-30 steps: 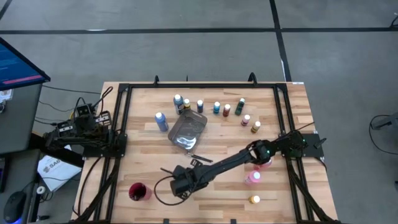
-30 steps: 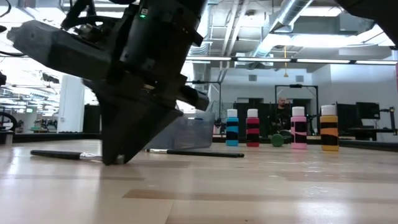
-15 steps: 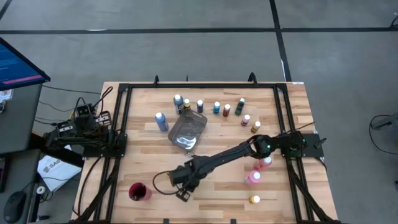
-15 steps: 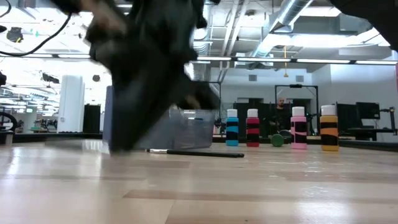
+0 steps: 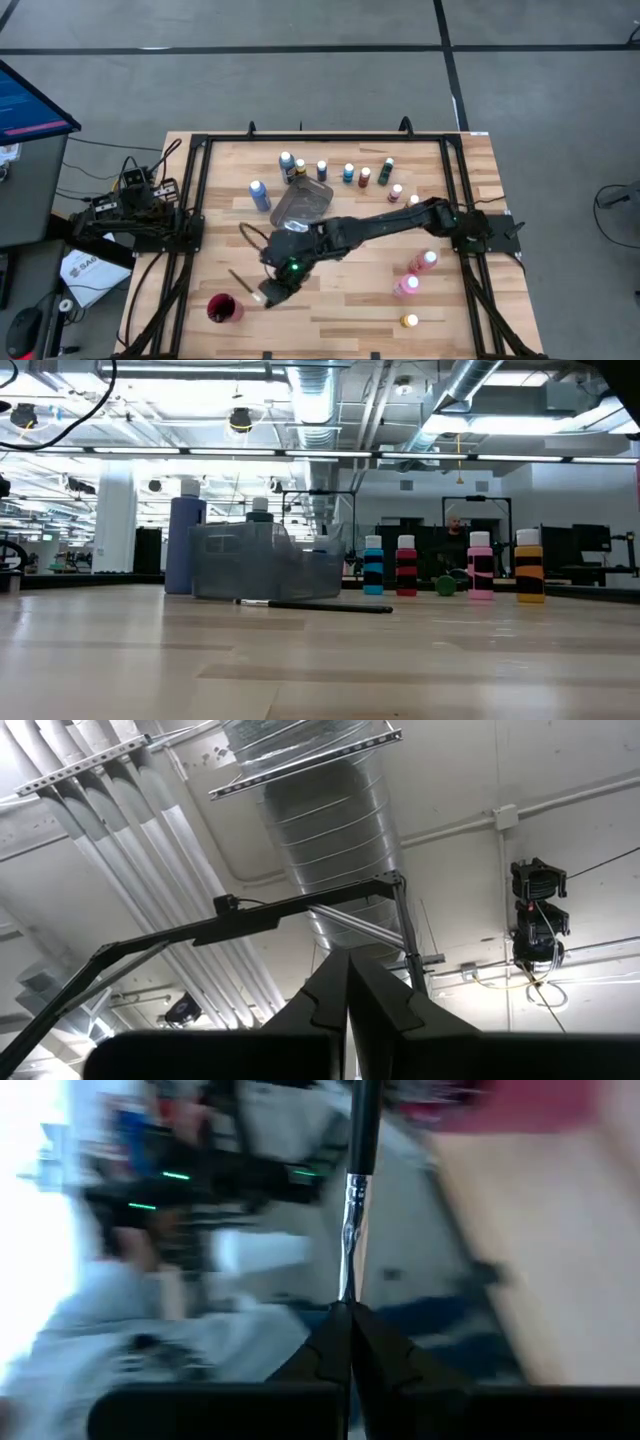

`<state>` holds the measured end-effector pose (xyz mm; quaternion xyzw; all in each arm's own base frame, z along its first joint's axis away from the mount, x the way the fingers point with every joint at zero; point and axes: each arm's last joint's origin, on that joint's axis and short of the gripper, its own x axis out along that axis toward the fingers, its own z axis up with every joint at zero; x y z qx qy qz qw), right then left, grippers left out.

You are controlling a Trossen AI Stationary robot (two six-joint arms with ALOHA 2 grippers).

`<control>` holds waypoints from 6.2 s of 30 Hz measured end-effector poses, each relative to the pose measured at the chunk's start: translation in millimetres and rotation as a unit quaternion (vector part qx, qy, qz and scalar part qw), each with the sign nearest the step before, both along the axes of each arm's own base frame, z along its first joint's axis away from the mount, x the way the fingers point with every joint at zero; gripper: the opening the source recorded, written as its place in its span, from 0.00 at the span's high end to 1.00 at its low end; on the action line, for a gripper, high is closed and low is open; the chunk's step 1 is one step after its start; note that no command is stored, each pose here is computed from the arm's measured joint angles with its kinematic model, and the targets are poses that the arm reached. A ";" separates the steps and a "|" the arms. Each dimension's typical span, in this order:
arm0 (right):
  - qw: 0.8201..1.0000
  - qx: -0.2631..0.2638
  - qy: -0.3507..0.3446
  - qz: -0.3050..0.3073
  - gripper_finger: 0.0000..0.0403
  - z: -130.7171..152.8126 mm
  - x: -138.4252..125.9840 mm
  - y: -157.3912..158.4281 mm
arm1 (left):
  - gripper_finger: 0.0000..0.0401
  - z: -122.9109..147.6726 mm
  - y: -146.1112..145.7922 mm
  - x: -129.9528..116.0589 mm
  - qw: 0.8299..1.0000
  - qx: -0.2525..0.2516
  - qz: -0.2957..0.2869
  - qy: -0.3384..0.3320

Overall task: Pick & Place Paint Supplies
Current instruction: Put the silver paintbrush into the red cup

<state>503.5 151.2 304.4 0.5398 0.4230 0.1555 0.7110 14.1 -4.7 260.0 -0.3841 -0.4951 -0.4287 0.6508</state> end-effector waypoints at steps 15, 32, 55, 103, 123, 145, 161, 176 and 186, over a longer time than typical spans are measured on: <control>0.949 0.309 0.036 -0.056 1.00 2.5 24.9 33.7 | 0.99 0.0 0.0 0.0 1.000 0.000 0.000 0.000; 0.906 0.387 0.124 -0.117 1.00 -68.2 52.0 36.9 | 0.99 -0.1 0.3 0.8 1.000 0.000 0.010 0.004; 0.918 0.352 0.123 -0.134 0.78 -74.5 54.7 27.2 | 0.99 -0.1 0.3 0.8 1.000 0.000 0.010 0.004; 0.722 -0.596 0.308 0.169 0.61 -168.8 -32.8 -62.0 | 0.99 -0.1 0.3 0.8 1.000 0.000 0.010 0.004; 0.790 -0.532 0.249 0.176 0.67 -156.6 -42.4 17.9 | 0.99 -0.1 0.3 0.8 1.000 0.000 0.010 0.004; 0.919 -0.389 0.061 -0.021 0.61 -100.7 11.9 -10.4 | 0.99 -0.1 0.3 0.8 1.000 0.000 0.009 0.004; 0.891 -0.450 -0.004 -0.059 0.60 -166.5 37.4 10.1 | 0.99 -0.1 0.3 0.8 1.000 0.000 0.009 0.004; 0.872 -0.487 0.034 -0.042 0.68 -187.6 27.3 24.9 | 0.99 -0.1 0.3 0.8 1.000 0.000 0.010 0.004; 0.855 -0.503 0.126 0.015 0.75 -184.6 6.9 21.0 | 0.99 -0.1 0.8 1.0 1.000 0.000 0.027 0.004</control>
